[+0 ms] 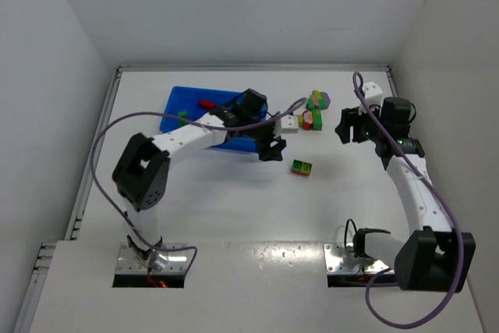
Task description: Sort the legos into containers by color
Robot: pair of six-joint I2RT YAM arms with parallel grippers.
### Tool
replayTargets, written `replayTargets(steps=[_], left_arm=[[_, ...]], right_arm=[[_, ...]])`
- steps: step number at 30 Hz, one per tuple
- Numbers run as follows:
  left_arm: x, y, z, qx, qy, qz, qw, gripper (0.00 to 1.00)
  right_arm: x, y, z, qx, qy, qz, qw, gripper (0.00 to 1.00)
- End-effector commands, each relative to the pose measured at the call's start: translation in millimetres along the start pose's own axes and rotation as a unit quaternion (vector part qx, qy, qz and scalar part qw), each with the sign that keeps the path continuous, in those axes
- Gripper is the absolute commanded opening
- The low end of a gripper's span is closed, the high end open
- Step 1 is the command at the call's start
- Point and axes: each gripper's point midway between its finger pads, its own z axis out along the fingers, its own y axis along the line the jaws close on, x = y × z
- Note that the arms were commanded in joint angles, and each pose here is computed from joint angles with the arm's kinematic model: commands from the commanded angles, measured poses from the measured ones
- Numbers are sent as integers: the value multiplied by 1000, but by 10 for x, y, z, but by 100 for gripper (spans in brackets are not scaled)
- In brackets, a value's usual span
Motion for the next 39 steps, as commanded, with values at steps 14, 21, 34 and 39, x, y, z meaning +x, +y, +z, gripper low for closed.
replayTargets(steps=[14,21,34,39], left_arm=[[77,-413,949,135,40,218,966,70],[-5,-220,1084,107,27,214,971,70],[129,-90,1203,97,42,204,973,68],[249,-26,1230,91,56,192,975,68]], right_arm=[[438,-13,-493,17,24,60,998,67],[413,-45,-506,11,19,79,997,67],[437,-130,-452,-3,23,113,993,67],[428,-197,-439,1,22,119,993,67]])
